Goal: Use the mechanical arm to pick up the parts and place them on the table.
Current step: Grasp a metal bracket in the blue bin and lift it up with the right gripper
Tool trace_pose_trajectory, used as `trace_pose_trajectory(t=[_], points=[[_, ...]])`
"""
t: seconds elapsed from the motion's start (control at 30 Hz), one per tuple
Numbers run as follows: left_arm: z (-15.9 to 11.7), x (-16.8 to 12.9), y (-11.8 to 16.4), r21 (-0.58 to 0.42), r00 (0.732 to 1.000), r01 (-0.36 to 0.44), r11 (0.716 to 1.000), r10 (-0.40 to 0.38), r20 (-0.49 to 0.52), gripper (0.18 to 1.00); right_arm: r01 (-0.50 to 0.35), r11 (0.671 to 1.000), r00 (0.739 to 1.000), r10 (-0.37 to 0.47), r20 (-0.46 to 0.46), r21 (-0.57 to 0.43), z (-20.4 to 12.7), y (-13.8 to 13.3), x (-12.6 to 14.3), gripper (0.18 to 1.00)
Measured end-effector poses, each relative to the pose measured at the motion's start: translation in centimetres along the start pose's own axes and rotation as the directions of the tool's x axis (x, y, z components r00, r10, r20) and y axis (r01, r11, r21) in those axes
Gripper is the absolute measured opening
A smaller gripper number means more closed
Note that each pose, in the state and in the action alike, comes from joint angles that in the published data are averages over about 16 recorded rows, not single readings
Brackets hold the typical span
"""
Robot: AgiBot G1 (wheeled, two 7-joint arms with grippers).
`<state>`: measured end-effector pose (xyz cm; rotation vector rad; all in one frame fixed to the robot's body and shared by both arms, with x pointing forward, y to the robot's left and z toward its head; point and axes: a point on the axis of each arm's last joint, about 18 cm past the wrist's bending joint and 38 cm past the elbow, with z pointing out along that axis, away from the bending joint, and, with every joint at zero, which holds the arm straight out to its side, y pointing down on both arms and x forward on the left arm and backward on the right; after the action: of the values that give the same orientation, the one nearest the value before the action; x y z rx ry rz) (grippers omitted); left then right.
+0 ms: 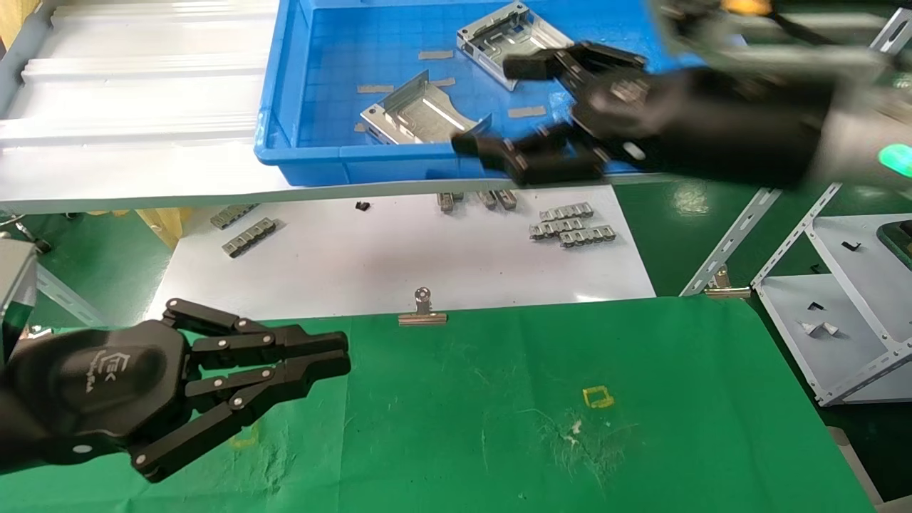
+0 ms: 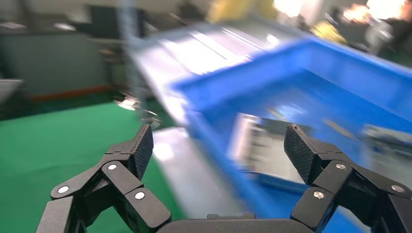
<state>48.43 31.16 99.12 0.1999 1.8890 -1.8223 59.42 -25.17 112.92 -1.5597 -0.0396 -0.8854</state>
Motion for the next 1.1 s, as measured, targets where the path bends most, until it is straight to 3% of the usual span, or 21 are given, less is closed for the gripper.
trace_pose_trajectory(t=[0.2, 0.43, 0.8, 1.1], points=[[0.0, 0.0, 0.0, 0.000, 1.000, 0.000, 1.000, 0.000, 0.000, 0.235, -0.025, 0.994, 0.991, 0.010, -0.137, -0.106, 5.4, -0.4, 4.5, 1.001], [0.0, 0.0, 0.0, 0.000, 1.000, 0.000, 1.000, 0.000, 0.000, 0.200, -0.054, 0.978, 0.964, -0.002, -0.268, -0.203, 10.1, -0.2, 7.5, 1.000], [0.0, 0.0, 0.0, 0.000, 1.000, 0.000, 1.000, 0.000, 0.000, 0.190, -0.128, 0.961, 0.922, 0.025, -0.387, -0.243, 12.7, 0.4, 9.0, 0.983], [0.0, 0.0, 0.0, 0.000, 1.000, 0.000, 1.000, 0.000, 0.000, 0.190, -0.192, 0.955, 0.892, 0.073, -0.446, -0.227, 13.5, 0.8, 9.0, 0.896]])
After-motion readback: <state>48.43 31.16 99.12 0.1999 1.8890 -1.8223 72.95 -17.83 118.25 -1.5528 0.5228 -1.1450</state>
